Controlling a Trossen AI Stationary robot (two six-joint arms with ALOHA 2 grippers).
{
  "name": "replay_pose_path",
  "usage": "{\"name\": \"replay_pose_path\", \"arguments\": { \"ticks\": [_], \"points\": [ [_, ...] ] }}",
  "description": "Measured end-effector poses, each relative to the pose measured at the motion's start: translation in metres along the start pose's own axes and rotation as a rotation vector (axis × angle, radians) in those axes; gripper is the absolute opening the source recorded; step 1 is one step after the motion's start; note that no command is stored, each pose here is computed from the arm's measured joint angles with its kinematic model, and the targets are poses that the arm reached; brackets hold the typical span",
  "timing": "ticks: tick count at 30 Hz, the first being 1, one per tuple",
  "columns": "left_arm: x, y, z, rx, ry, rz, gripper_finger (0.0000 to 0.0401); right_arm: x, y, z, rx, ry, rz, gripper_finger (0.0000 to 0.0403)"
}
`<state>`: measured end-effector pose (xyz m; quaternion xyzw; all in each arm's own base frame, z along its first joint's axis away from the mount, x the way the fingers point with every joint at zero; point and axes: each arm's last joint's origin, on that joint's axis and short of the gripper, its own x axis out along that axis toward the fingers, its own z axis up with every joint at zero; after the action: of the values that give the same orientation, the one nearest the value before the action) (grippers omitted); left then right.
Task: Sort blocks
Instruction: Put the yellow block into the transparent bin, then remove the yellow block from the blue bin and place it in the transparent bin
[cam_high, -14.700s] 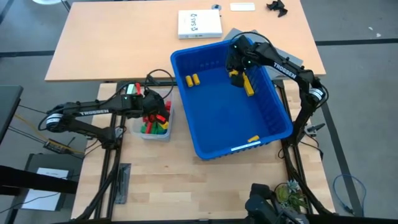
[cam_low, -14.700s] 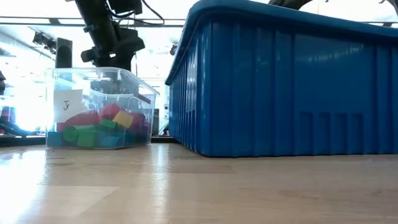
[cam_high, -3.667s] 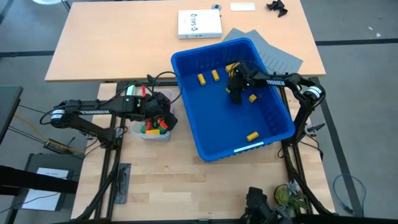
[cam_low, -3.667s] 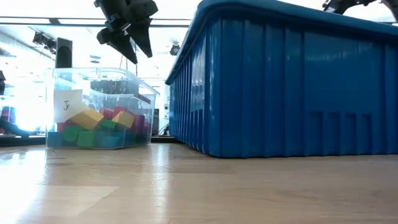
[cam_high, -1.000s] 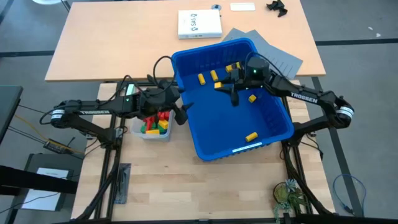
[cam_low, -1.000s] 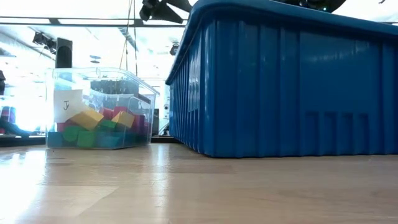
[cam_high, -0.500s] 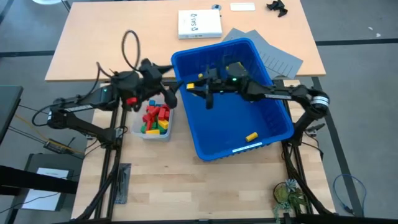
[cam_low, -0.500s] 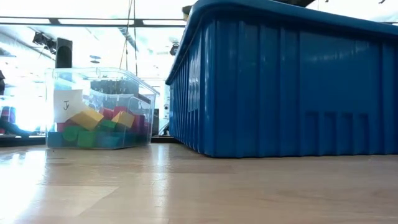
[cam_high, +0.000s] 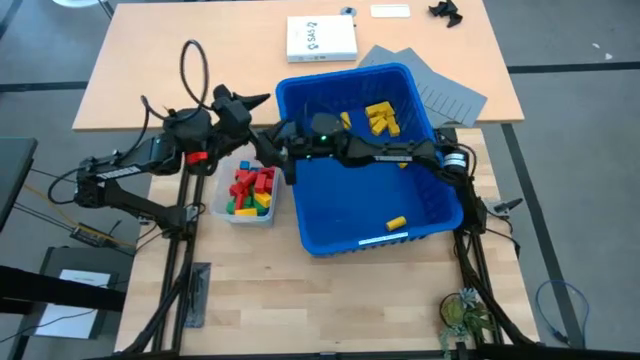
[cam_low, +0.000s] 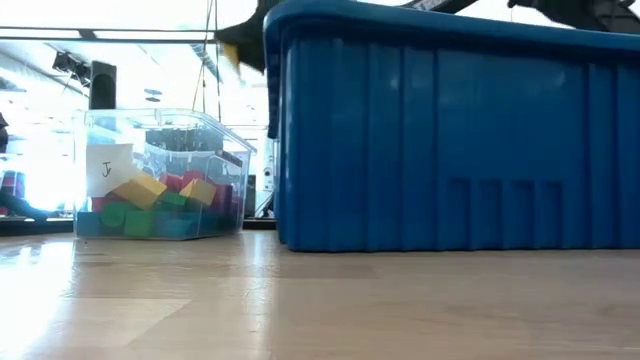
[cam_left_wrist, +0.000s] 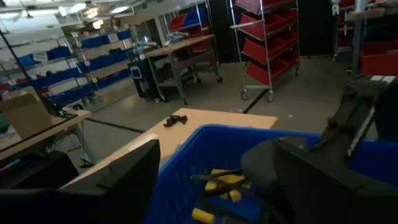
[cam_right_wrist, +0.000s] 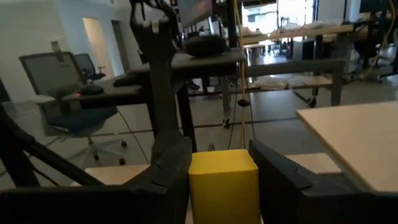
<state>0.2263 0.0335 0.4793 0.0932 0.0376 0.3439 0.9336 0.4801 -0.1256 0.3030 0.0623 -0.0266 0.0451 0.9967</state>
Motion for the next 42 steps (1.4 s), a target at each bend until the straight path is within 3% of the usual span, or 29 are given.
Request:
{"name": "replay_pose_path", "arguments": {
  "ticks": [6,10,15,22,29,35,42],
  "points": [
    [0.000,-0.001,-0.008,-0.020,0.072,-0.012,0.0319,0.016,0.000,-0.021,0.005,0.032,-0.060,0.0216],
    [-0.002,0.000,-0.008,-0.092,0.071,-0.011,0.0319,0.004,0.002,-0.006,-0.027,0.115,-0.042,0.0252],
    [-0.009,0.005,-0.009,-0.105,0.098,-0.011,0.0319,-0.038,0.001,0.037,-0.083,0.298,-0.059,0.0275],
    [-0.004,-0.001,-0.009,-0.148,0.060,-0.072,0.0319,-0.111,0.003,0.083,-0.145,0.545,-0.124,0.0274],
    [0.004,-0.011,-0.028,-0.078,0.144,-0.085,0.0319,-0.179,0.001,0.100,-0.132,0.828,-0.290,0.0267],
    [0.011,-0.022,-0.058,-0.068,0.224,-0.086,0.0319,-0.210,-0.017,0.074,-0.024,1.091,-0.343,0.0265],
    [0.017,-0.033,-0.091,-0.080,0.300,-0.082,0.0319,-0.229,-0.027,0.027,-0.025,1.360,-0.418,0.0256]
  ]
}}
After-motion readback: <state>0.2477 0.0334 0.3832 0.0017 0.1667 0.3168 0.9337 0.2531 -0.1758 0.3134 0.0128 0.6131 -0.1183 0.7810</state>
